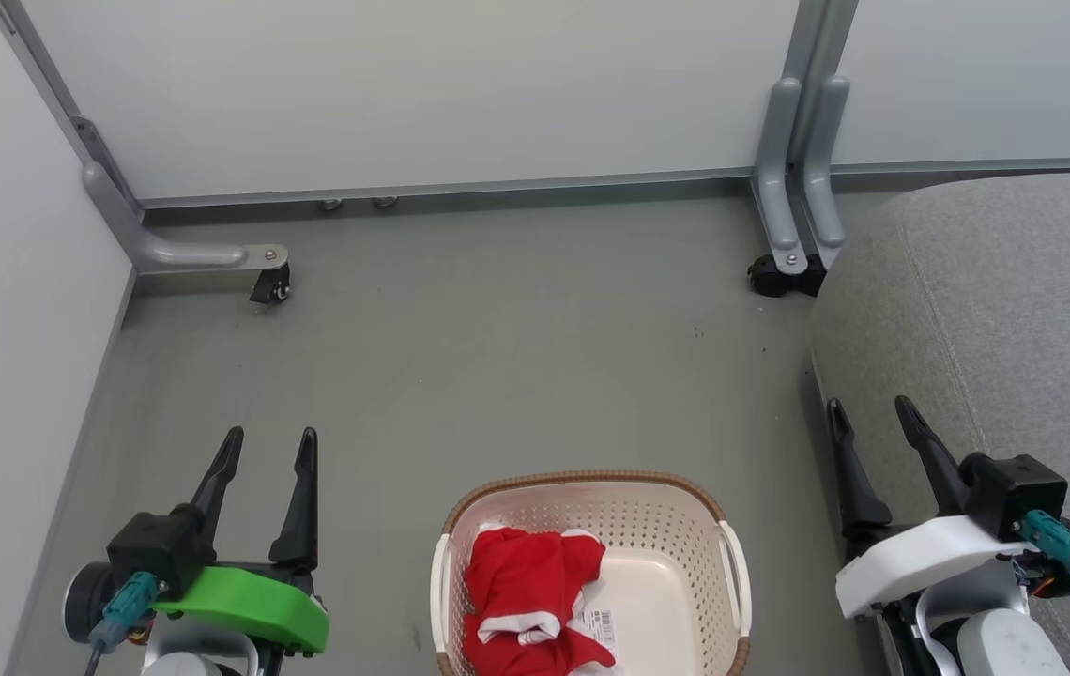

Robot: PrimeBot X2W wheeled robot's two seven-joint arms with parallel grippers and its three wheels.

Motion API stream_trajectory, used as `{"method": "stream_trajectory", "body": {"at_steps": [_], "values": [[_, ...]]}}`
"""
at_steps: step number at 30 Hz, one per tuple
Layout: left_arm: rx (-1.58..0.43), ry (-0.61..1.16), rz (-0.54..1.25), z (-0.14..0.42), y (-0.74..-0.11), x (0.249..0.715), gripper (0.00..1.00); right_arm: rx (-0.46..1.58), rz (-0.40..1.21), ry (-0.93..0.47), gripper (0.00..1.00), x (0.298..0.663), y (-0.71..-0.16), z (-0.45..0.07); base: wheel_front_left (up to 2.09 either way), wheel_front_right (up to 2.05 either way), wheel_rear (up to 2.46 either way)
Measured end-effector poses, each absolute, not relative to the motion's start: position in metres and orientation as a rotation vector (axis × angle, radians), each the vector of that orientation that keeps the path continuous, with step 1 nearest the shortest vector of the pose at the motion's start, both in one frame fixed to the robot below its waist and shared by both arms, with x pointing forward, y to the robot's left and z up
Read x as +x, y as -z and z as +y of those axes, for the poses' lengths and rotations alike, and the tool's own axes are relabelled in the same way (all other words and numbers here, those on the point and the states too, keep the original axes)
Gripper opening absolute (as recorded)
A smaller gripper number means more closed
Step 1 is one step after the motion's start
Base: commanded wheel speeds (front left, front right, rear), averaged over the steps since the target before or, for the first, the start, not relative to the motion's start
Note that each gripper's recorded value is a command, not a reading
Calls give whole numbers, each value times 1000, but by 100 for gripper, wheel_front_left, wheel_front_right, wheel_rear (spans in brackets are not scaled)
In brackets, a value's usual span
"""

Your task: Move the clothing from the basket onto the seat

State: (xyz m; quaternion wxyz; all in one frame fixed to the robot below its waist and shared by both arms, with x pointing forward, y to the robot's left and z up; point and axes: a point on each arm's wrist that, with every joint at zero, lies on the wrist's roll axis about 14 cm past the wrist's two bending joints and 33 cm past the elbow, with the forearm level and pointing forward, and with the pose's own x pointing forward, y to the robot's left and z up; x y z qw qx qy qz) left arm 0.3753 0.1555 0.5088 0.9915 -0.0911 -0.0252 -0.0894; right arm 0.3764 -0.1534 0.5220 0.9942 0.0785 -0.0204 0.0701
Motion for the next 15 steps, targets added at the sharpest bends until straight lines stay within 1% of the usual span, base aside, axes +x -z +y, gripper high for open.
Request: {"method": "stream_trajectory", "body": {"at_steps": [15], "values": [[-111,184,-64,156,-508,375,100,83,-42,-156,100,377,-520,-149,0,0,0]]}}
